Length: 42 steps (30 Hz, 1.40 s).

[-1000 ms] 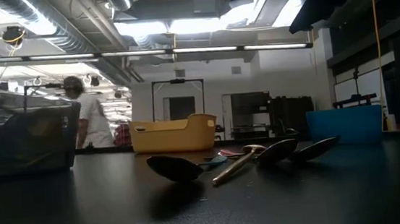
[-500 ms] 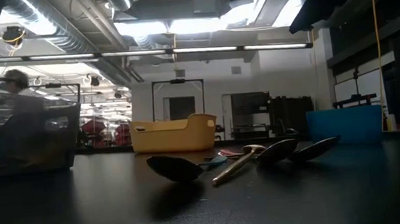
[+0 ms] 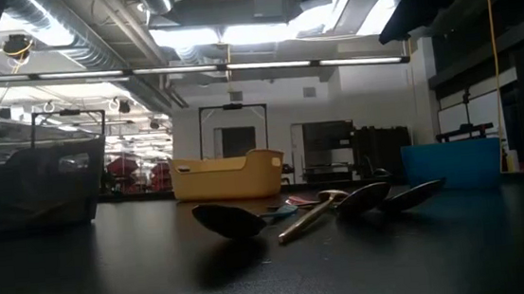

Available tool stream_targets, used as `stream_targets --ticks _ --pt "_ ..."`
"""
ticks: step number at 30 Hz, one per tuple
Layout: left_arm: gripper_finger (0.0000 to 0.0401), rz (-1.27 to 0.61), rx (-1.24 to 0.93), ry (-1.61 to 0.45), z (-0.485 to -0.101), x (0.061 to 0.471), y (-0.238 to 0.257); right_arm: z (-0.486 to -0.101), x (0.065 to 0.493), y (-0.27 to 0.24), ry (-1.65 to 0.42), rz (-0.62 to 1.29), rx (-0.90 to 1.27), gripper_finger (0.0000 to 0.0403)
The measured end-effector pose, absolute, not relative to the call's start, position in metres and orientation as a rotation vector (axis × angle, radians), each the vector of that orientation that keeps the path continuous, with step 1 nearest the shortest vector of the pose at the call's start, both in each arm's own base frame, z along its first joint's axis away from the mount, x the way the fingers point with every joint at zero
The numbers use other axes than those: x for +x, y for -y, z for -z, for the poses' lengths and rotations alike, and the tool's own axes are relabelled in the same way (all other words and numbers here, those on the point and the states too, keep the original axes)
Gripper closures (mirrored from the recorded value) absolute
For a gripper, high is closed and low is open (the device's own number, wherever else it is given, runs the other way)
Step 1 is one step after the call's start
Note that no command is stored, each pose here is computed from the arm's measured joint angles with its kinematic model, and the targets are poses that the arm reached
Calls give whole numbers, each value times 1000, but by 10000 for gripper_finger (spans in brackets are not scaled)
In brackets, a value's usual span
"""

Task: Sort silverware by color (type)
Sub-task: Put the light blue spoon into the blue bin

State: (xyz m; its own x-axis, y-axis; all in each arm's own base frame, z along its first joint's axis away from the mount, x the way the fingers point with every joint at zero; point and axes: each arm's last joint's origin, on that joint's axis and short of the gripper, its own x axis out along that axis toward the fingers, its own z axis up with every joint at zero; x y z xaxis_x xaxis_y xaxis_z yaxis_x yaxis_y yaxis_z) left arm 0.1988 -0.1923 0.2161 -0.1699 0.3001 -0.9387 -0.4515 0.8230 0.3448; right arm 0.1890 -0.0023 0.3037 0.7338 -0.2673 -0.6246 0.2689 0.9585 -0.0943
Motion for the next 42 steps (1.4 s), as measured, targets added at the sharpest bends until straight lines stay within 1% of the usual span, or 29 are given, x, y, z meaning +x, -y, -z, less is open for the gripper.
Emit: stream_targets --ticks 12,18,20,22,26,33,38,42 --pt "345 -694 -140 -1614 -218 203 187 -304 189 2 -686 295 3 336" --pt "345 -743 -117 -1633 -237 207 181 -304 189 2 -686 295 3 336" --pt "344 -720 -135 -1612 -244 211 181 -304 189 2 -686 295 3 336" --pt "344 -687 -156 -1565 -253 216 181 -304 189 2 -686 295 3 336" --pt "344 -678 -216 -1458 -275 232 176 -304 189 2 -686 294 3 336" --pt "344 -680 -352 -1162 -306 267 161 -304 189 2 -686 294 3 336" --pt "344 -683 -473 -1003 -311 291 148 -304 189 2 -686 294 3 336" --pt "344 -677 -552 -939 -305 305 140 -304 189 2 -686 294 3 336"
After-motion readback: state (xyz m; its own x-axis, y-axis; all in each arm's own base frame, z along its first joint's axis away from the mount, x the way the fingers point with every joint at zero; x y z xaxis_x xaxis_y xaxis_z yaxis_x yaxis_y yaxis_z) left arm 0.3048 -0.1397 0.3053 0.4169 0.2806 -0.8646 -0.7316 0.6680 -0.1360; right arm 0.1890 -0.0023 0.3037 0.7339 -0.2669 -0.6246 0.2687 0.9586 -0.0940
